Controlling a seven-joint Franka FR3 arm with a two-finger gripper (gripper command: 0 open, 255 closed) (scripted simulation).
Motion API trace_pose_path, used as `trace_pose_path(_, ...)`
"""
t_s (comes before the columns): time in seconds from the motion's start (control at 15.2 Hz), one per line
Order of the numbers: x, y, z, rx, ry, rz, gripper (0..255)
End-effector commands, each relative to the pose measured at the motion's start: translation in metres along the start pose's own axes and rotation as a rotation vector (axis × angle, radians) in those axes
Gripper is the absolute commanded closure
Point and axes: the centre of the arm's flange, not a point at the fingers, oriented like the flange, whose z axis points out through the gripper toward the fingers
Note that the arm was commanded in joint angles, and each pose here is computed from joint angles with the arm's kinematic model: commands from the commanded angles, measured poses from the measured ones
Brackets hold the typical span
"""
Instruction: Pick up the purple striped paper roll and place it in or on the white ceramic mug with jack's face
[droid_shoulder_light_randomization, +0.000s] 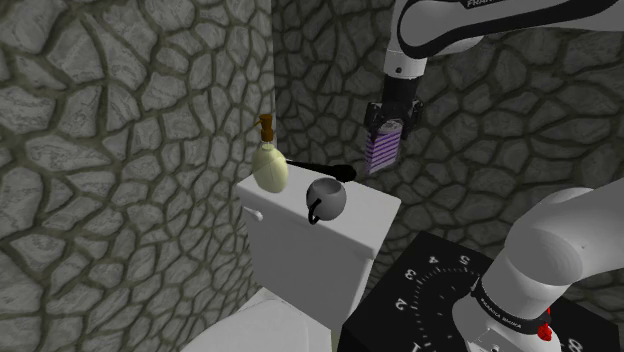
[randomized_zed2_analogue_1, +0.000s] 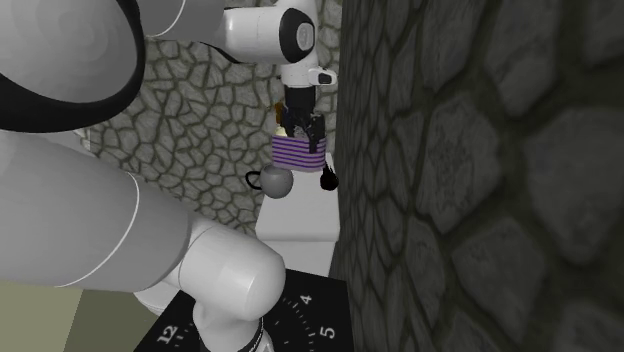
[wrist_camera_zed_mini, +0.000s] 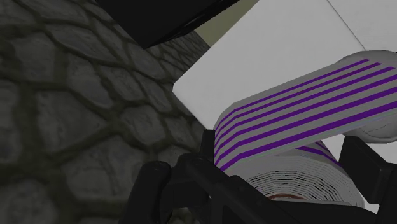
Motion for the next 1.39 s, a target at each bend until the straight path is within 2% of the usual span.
trace_pose_path(0.0,-0.002,-0.02,-0.008,0.0,0.0,0.0,255)
trace_pose_path(0.66,-0.012,-0.149,-0.029,0.0,0.0,0.0,255)
trace_pose_path(1.32,-0.011,-0.15,0.024,0.0,0.0,0.0,255)
